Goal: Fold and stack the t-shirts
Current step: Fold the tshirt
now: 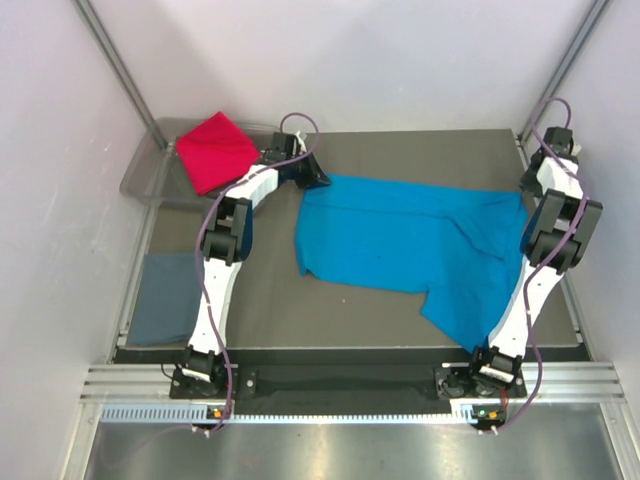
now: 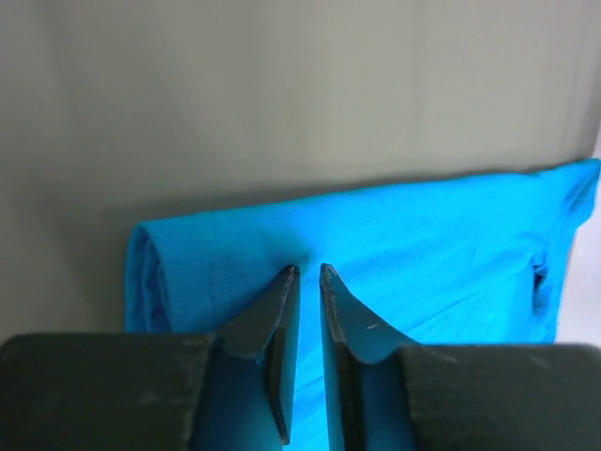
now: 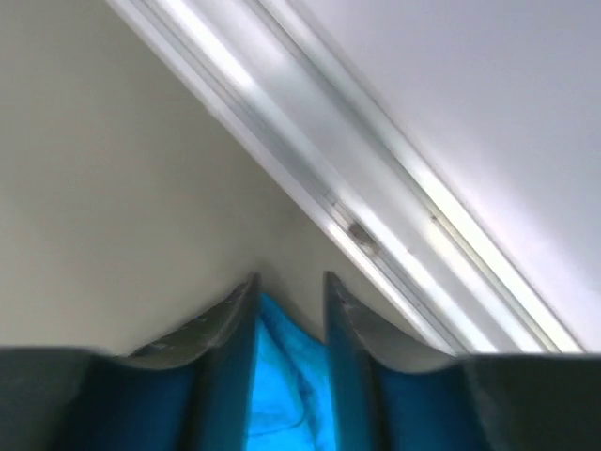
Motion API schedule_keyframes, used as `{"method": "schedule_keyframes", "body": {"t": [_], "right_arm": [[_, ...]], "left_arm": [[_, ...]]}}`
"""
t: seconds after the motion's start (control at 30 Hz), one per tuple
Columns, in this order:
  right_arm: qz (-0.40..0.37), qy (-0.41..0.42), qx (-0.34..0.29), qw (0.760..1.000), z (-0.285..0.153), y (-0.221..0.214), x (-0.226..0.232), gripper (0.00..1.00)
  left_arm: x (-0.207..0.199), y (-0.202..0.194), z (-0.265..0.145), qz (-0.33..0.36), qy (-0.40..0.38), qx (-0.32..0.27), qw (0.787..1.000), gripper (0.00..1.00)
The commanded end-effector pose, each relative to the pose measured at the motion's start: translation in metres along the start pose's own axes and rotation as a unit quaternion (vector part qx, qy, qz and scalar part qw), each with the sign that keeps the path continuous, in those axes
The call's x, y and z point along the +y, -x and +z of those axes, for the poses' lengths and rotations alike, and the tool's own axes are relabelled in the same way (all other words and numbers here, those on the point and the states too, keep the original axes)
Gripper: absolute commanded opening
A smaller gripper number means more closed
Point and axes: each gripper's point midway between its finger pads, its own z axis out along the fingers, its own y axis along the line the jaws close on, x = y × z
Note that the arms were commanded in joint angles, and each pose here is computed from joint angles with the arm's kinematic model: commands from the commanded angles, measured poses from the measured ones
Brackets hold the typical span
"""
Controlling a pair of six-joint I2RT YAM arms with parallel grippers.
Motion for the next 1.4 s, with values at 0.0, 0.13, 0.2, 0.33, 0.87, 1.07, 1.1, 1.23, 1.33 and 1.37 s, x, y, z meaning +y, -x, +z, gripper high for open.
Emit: {"method": "schedule_keyframes", "body": {"t": [0.0, 0.13, 0.2, 0.33, 0.87, 1.07, 1.1, 1.23, 1.33, 1.37], "right_arm": [[-0.02, -0.04, -0.026, 0.999, -0.033, 0.037, -0.01, 0.41], [-0.015, -0.047, -0.048, 0.998, -0.08, 0.049, -0.01, 0.57], [-0.014, -0.041, -0.065, 0.997, -0.111, 0.055, -0.005, 0.65], [-0.044, 0.002, -0.06, 0.997, -0.153, 0.031, 0.029, 0.7], [-0.059, 0.175, 0.016, 0.983, -0.218, -0.154, 0.065, 0.51], [-0.075, 0.131, 0.045, 0.988, -0.196, -0.19, 0.04, 0.41], [-0.071, 0.129, 0.045, 0.988, -0.193, -0.191, 0.04, 0.39], [-0.051, 0.112, 0.047, 0.991, -0.18, -0.194, 0.039, 0.35], [-0.036, 0.097, 0.044, 0.994, -0.171, -0.19, 0.041, 0.3], [-0.029, 0.094, 0.046, 0.994, -0.165, -0.191, 0.043, 0.3]], "left_arm": [[0.003, -0.001, -0.011, 0.035, 0.039, -0.001, 0.999, 0.23], [-0.061, 0.011, -0.057, 0.059, -0.004, -0.021, 0.998, 0.27], [-0.078, -0.001, -0.069, 0.066, -0.006, -0.013, 0.998, 0.27], [-0.129, -0.021, -0.131, 0.105, -0.009, -0.026, 0.994, 0.27], [-0.116, -0.175, -0.264, 0.099, -0.015, 0.032, 0.994, 0.27], [-0.116, -0.18, -0.243, 0.104, -0.038, 0.074, 0.991, 0.26], [-0.111, -0.181, -0.236, 0.109, -0.034, 0.081, 0.99, 0.26], [-0.108, -0.172, -0.227, 0.12, -0.033, 0.1, 0.987, 0.25], [-0.104, -0.16, -0.228, 0.122, -0.023, 0.11, 0.986, 0.24], [-0.104, -0.156, -0.229, 0.122, -0.023, 0.109, 0.986, 0.24]]}}
